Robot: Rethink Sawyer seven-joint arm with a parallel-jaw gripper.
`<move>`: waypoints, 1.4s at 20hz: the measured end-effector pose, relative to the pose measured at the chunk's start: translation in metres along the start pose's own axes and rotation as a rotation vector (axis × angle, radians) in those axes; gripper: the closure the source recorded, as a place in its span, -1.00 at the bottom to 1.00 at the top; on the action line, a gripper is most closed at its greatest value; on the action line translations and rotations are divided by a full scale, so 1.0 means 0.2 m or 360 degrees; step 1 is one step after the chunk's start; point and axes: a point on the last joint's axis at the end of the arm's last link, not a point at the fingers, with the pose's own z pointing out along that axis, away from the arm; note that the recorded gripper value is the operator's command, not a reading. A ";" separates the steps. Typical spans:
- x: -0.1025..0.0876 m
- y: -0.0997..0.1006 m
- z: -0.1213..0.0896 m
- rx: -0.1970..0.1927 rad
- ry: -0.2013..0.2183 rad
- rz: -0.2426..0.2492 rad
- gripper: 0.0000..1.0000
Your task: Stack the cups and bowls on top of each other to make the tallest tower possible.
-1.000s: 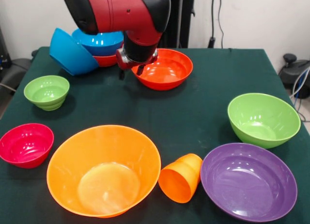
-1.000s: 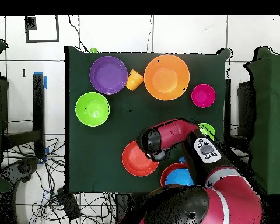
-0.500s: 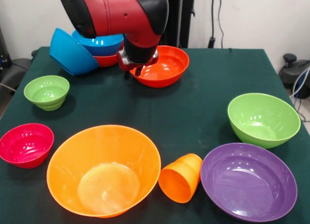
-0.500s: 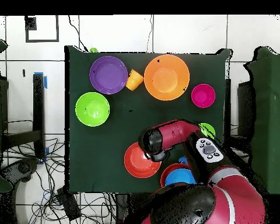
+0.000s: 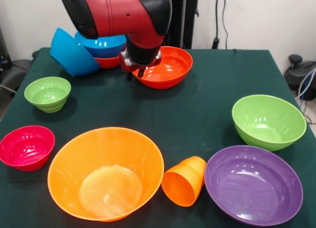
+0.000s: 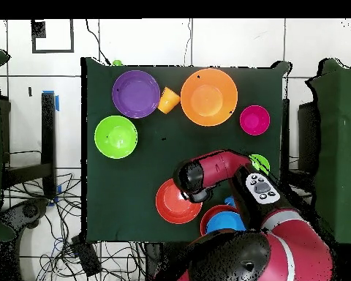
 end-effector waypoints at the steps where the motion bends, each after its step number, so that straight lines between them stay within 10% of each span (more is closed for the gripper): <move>1: 0.00 0.00 0.00 0.0000 0.0000 0.0000 1.00; 18: -0.01 -0.01 -0.06 -0.0099 0.0042 0.0089 1.00; 28: 0.11 -0.25 -0.24 -0.0255 0.0165 0.0242 1.00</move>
